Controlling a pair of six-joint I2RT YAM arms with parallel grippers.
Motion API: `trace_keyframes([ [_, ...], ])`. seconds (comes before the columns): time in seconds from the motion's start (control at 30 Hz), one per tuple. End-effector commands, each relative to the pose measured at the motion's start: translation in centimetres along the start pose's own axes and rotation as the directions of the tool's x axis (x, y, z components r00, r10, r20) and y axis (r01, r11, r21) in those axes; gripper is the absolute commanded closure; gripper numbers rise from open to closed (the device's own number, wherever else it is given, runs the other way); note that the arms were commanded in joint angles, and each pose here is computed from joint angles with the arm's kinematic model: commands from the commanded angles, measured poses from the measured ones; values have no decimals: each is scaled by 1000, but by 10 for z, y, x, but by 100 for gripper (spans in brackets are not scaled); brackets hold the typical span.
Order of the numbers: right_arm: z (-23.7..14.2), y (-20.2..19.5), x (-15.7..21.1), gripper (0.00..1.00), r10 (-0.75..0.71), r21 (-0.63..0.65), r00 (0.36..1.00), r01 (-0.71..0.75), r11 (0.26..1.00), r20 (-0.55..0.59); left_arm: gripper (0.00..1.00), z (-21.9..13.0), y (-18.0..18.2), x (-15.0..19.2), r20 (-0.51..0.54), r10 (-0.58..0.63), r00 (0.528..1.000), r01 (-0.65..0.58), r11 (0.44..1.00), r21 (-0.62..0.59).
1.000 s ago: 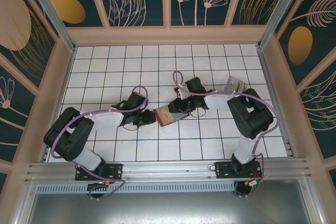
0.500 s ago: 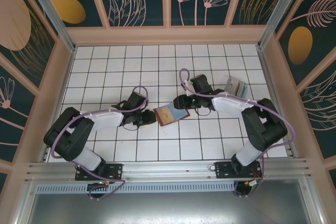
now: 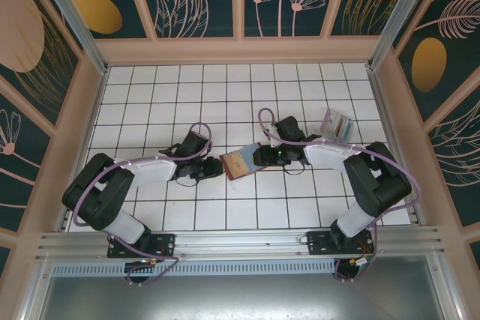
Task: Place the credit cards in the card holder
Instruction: Flip over the card slot in the card holder.
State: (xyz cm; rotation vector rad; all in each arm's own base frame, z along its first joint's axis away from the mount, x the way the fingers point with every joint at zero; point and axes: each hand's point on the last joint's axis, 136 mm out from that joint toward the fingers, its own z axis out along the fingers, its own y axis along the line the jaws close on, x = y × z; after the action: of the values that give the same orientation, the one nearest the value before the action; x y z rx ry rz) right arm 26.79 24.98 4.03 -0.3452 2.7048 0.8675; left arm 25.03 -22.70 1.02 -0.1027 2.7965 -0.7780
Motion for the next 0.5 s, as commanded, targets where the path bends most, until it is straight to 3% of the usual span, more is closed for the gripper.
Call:
trace_keyframes([
  [0.0,1,5,-2,49,0,-2,1000,0,1000,9,67,13,52,-14,97,0,995,19,981,-191],
  [0.47,0,54,-7,50,-10,-277,1000,8,961,-5,67,12,49,-15,102,3,995,16,984,-180],
])
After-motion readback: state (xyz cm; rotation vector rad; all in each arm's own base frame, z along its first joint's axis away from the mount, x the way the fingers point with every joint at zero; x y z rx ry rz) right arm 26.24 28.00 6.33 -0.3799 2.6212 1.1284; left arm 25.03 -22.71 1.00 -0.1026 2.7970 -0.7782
